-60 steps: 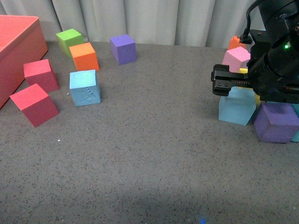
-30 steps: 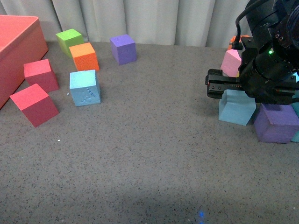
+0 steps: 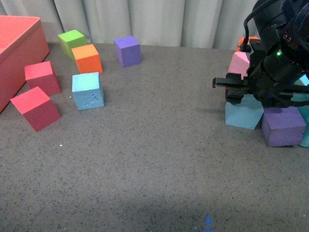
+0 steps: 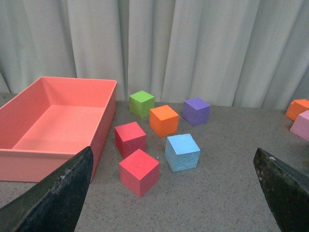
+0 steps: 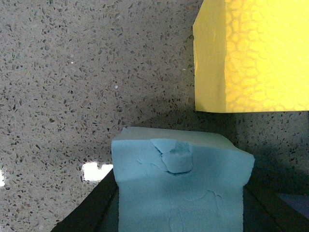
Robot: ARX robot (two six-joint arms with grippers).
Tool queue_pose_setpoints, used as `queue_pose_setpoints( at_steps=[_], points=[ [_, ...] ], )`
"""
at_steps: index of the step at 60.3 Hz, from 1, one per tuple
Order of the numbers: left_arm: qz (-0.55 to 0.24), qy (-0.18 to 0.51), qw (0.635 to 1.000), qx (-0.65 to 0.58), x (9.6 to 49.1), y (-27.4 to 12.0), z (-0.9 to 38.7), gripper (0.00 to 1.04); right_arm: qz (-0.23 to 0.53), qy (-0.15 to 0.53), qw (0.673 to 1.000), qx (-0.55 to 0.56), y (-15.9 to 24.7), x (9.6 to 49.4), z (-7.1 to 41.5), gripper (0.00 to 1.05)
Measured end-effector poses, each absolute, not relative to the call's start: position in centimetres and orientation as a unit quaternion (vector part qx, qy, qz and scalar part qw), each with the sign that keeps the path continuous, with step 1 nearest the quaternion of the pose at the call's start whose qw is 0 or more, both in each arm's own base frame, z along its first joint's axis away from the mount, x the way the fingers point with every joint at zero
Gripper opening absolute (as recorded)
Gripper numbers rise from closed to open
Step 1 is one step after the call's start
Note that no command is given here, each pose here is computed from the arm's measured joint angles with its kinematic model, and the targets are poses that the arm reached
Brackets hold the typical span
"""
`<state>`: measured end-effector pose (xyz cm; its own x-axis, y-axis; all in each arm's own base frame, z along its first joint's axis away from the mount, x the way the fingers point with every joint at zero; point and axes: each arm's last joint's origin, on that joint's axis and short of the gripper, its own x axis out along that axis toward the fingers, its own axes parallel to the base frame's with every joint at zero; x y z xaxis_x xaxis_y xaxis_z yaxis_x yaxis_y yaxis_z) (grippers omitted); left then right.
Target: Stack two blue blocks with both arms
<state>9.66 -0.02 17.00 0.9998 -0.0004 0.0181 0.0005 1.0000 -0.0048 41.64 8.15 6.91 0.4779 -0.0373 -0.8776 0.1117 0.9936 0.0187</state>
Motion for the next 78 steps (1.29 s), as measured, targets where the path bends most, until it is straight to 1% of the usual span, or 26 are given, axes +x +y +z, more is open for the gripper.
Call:
queue_pose_setpoints(
  at_steps=[13, 21, 29, 36, 50, 58, 69, 78],
  points=[
    [0.000, -0.009, 1.000, -0.002, 9.7, 0.0, 17.0, 0.98, -0.031, 0.506, 0.861, 0.043, 8.4, 41.6, 7.3, 0.47],
    [0.000, -0.009, 1.000, -0.002, 9.7, 0.0, 17.0, 0.98, -0.008, 0.502, 0.864, 0.043, 9.7, 41.7, 7.9, 0.47],
    [0.000, -0.009, 1.000, -0.002, 9.7, 0.0, 17.0, 0.98, 0.015, 0.494, 0.868, 0.039, 11.6, 42.2, 9.0, 0.47],
    [0.000, -0.009, 1.000, -0.002, 9.7, 0.0, 17.0, 0.98, 0.046, 0.484, 0.873, 0.035, 14.4, 43.5, 10.1, 0.47],
    [0.000, -0.009, 1.000, -0.002, 9.7, 0.0, 17.0, 0.98, 0.076, 0.503, 0.861, 0.017, 18.8, 45.2, 8.0, 0.47],
    [0.000, -0.009, 1.000, -0.002, 9.7, 0.0, 17.0, 0.98, 0.093, 0.500, 0.861, 0.010, 21.1, 45.7, 8.3, 0.47],
    [0.000, -0.009, 1.000, -0.002, 9.7, 0.0, 17.0, 0.98, 0.103, 0.501, 0.859, 0.004, 22.7, 45.8, 8.1, 0.46],
    [0.000, -0.009, 1.000, -0.002, 9.7, 0.0, 17.0, 0.98, 0.102, 0.506, 0.856, -0.001, 22.9, 45.7, 7.7, 0.46]
  ],
)
